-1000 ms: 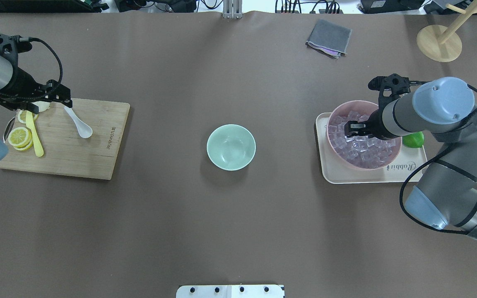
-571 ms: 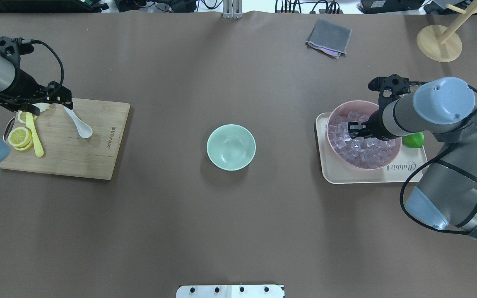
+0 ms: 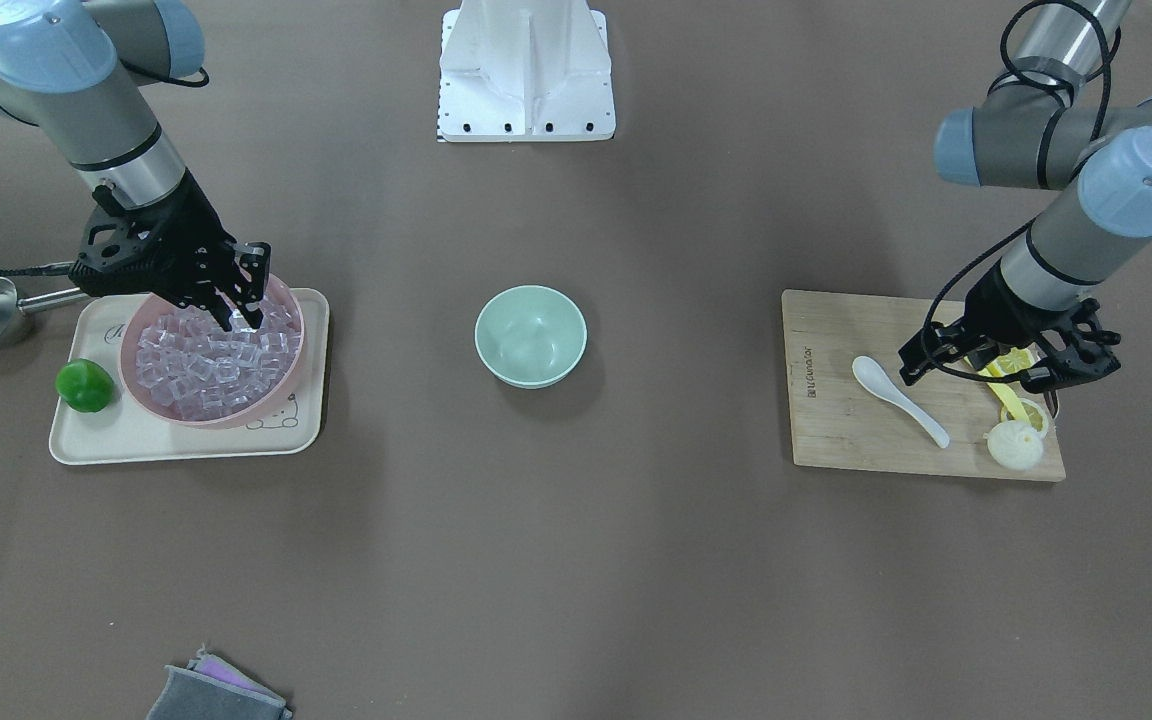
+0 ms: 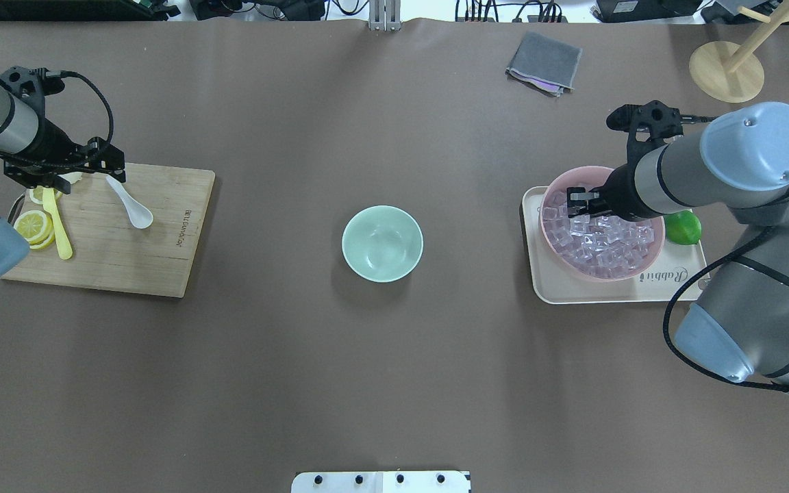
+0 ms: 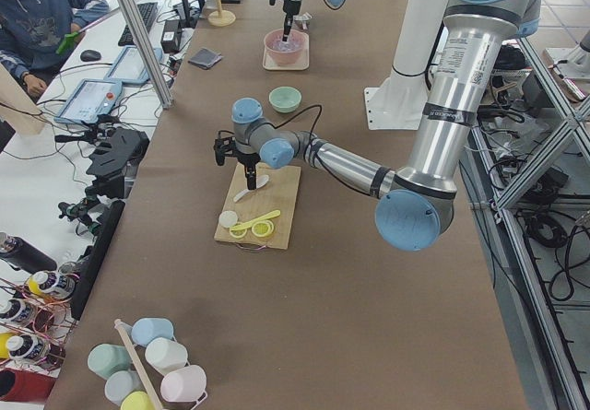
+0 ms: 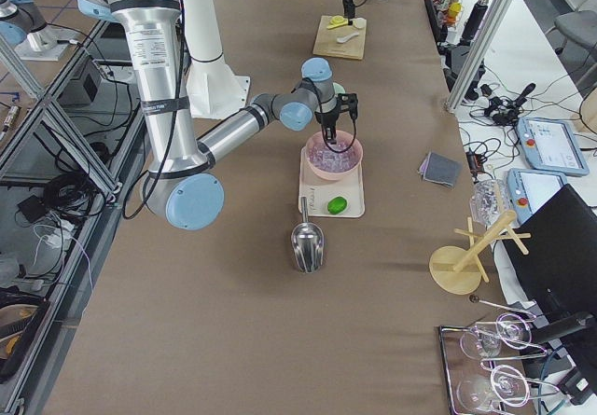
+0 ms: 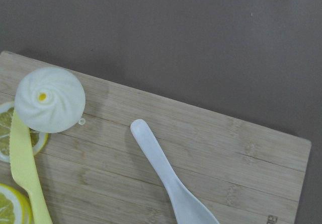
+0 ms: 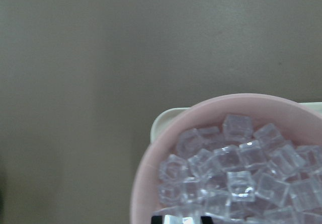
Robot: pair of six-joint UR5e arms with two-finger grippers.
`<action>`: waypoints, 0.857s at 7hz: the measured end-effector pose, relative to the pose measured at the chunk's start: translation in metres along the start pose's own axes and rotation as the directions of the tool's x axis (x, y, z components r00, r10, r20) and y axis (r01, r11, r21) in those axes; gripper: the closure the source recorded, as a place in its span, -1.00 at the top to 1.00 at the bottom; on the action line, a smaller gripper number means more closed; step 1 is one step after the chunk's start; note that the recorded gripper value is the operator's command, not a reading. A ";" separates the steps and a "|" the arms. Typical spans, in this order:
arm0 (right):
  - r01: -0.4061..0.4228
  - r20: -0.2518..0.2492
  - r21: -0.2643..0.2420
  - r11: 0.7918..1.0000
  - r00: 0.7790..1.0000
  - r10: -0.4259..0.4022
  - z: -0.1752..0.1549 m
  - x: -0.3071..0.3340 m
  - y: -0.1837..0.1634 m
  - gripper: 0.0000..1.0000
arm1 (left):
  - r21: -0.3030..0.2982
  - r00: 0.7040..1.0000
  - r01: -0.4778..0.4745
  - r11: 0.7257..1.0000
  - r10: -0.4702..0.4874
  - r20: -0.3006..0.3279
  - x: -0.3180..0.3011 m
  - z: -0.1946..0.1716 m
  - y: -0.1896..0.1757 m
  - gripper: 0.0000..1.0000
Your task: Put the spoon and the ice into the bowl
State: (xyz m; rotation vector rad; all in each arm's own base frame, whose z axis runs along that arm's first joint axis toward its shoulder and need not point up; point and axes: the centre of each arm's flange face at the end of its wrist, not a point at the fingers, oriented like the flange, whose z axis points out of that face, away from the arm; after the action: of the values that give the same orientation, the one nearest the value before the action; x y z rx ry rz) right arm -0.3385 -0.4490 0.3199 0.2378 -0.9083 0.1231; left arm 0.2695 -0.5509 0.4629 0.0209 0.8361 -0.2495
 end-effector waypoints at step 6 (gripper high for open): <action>-0.124 0.054 0.066 0.990 0.991 0.120 0.040 -0.205 0.061 -1.00 | -0.023 0.998 0.053 0.998 -0.052 0.034 0.017 0.056 -0.011 0.26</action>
State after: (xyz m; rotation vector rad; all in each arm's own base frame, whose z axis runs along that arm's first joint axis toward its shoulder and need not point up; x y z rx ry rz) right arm -0.5065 -0.4009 0.1902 0.2506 -0.9689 0.2634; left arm 0.3189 -0.5716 0.4892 -0.0277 0.8072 -0.2884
